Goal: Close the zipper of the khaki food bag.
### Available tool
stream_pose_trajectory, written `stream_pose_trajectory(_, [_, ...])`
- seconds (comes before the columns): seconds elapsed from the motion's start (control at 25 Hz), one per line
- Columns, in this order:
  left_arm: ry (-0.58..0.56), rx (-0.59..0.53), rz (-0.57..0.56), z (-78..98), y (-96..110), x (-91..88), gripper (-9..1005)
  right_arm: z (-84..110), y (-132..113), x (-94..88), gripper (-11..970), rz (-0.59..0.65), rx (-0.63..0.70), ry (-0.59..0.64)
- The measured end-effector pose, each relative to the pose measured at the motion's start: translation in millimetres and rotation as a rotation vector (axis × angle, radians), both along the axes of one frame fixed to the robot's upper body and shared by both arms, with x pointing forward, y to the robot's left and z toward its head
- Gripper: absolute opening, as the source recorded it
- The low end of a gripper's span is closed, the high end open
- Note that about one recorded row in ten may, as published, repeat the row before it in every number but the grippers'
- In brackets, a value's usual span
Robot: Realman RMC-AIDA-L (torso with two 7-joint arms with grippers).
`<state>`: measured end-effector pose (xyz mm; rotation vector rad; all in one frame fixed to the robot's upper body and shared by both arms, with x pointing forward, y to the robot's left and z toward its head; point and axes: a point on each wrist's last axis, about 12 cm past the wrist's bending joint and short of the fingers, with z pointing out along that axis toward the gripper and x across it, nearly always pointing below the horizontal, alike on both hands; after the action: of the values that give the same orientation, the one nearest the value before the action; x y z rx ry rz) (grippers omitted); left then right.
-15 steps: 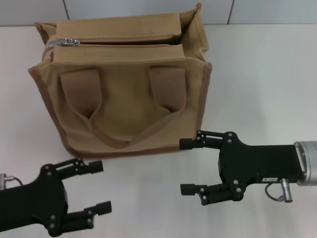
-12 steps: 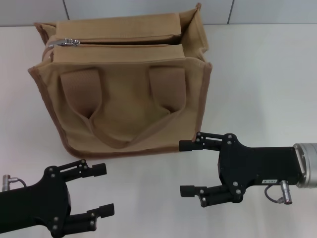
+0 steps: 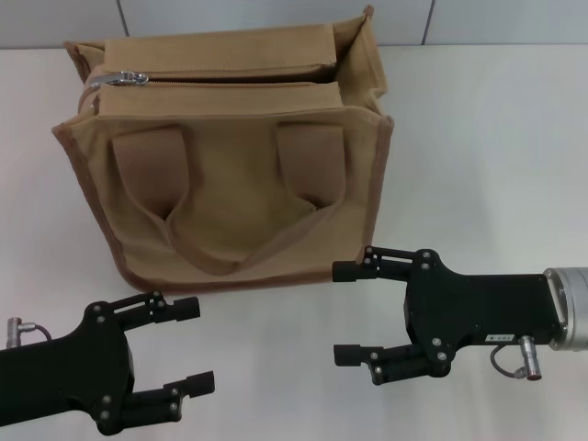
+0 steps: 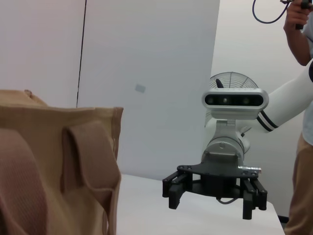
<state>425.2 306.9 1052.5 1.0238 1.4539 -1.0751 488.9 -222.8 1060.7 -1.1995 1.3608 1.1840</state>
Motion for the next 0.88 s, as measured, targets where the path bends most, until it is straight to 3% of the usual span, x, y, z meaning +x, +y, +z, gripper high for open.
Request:
stream_pose_trajectory(0.08, [-0.008, -0.003, 0.005, 0.7, 0, 1.0, 754, 0.2, 0, 0.3, 845, -0.003, 0.002, -0.001])
stream_pose_trajectory(0.2, [-0.039, -0.062, 0.106, 3.6, 5, 4.4, 754, 0.5, 0, 1.0, 845, -0.01, 0.007, -0.002])
stream_pose_trajectory(0.28, [-0.057, -0.137, 0.217, 4.7, 8, 6.7, 753, -0.4, 2, 0.1, 845, -0.021, 0.026, -0.008])
stream_pose_trajectory(0.32, [-0.081, -0.218, 0.348, 6.4, 14, 9.7, 753, -1.5, 4, -1.6, 845, -0.039, 0.057, -0.026])
stream_pose_trajectory(0.36, [-0.081, -0.218, 0.348, 6.4, 14, 9.7, 753, -1.5, 4, -1.6, 845, -0.039, 0.057, -0.026])
stream_pose_trajectory(0.56, [-0.132, -0.333, 0.668, 5.8, 34, 17.8, 752, -4.3, 6, -5.3, 845, -0.082, 0.109, -0.059])
stream_pose_trajectory(0.6, [-0.132, -0.333, 0.668, 5.8, 34, 17.8, 752, -4.3, 6, -5.3, 845, -0.087, 0.114, -0.057])
stream_pose_trajectory(0.64, [-0.118, -0.345, 0.792, 3.0, 41, 29.2, 752, -4.3, 6, -5.3, 845, -0.091, 0.116, -0.057])
stream_pose_trajectory(0.88, [-0.109, -0.307, 0.816, 3.1, 39, 46.6, 753, -5.4, 5, -6.3, 845, -0.097, 0.114, -0.055])
